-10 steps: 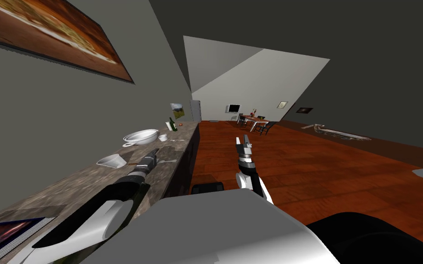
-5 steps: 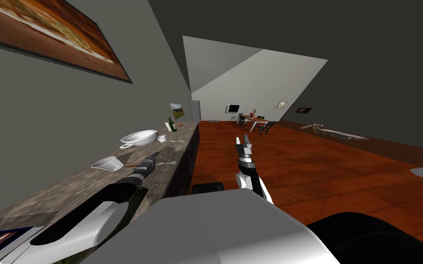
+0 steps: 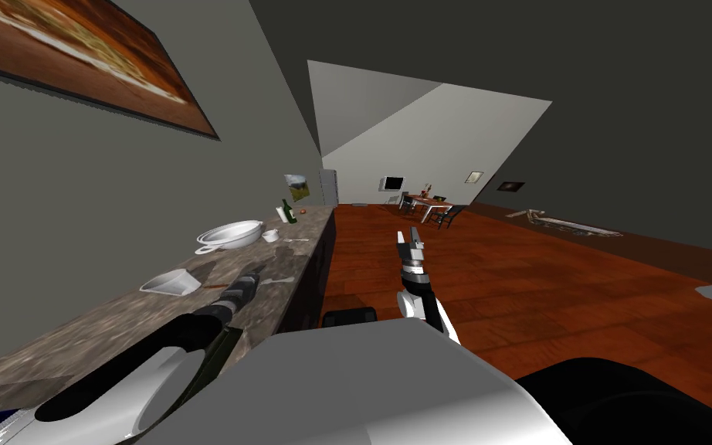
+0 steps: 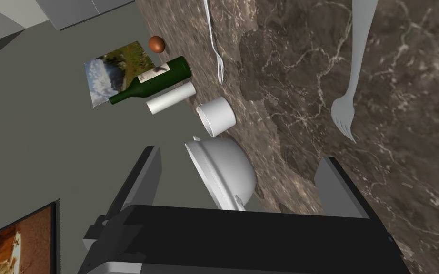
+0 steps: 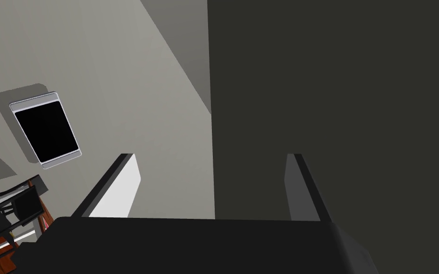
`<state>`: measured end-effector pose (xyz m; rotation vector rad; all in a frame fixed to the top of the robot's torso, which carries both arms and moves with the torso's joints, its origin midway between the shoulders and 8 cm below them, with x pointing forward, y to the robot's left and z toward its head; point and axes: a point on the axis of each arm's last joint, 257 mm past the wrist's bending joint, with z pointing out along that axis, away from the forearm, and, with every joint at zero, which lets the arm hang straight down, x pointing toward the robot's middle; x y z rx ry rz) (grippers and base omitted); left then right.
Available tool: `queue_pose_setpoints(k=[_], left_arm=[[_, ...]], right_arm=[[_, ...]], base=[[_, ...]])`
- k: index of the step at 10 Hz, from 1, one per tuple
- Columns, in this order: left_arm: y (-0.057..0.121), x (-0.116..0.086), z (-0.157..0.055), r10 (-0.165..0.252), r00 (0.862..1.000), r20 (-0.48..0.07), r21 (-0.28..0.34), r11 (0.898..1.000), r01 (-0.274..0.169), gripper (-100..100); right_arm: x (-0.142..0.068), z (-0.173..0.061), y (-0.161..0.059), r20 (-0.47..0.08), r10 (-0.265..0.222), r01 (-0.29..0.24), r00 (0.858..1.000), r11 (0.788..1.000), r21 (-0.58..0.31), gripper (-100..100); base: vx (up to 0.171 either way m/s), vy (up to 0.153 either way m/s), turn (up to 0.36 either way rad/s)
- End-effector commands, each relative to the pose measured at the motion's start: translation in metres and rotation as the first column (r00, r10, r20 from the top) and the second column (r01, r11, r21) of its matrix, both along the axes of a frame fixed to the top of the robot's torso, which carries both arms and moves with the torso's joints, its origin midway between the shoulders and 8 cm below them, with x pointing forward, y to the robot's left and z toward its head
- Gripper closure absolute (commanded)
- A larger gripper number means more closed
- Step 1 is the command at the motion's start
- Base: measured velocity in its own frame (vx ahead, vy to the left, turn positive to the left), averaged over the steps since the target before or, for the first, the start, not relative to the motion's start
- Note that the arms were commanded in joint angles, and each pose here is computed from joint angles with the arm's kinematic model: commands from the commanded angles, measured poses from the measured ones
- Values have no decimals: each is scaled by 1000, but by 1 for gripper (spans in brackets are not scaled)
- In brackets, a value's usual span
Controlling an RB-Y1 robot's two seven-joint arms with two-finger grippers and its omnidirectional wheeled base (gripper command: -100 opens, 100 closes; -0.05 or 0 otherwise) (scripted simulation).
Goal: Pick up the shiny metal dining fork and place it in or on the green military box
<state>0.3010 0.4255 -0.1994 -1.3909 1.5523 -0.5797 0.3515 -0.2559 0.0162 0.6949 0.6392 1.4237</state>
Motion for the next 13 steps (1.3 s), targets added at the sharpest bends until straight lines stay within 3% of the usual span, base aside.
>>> queue_pose_setpoints(k=[1, 3, 7, 9, 10, 11, 12, 13], left_arm=[[0, -3, -6, 5, 1000, -28, -4, 1000, -6, -100], [3, -15, -19, 13, 995, -95, -11, 1000, -14, -100], [9, -41, -45, 25, 974, -225, -23, 999, -31, -100], [11, -55, -57, 29, 957, -288, -28, 999, -39, -100], [13, -66, -65, 30, 942, -335, -31, 999, -43, -100], [13, -69, -68, 32, 937, -349, -32, 998, -46, -100], [15, -81, -76, 32, 918, -394, -35, 998, -50, -100], [15, -84, -78, 34, 913, -407, -36, 998, -53, -100]], right_arm=[[0, 0, 0, 0, 0, 0, 1000, 1000, 0, 0], [0, 0, 0, 0, 0, 0, 1000, 1000, 0, 0], [0, 0, 0, 0, 0, 0, 1000, 1000, 0, 0], [0, 0, 0, 0, 0, 0, 1000, 1000, 0, 0], [0, 0, 0, 0, 0, 0, 1000, 1000, 0, 0], [0, 0, 0, 0, 0, 0, 1000, 1000, 0, 0], [0, 0, 0, 0, 0, 0, 1000, 1000, 0, 0], [0, 0, 0, 0, 0, 0, 1000, 1000, 0, 0]], base=[[28, 1, -3], [61, -2, 9], [94, 4, 16], [103, -2, 24], [104, 3, 31], [95, 5, 21], [123, 17, 30], [104, 0, 20]])
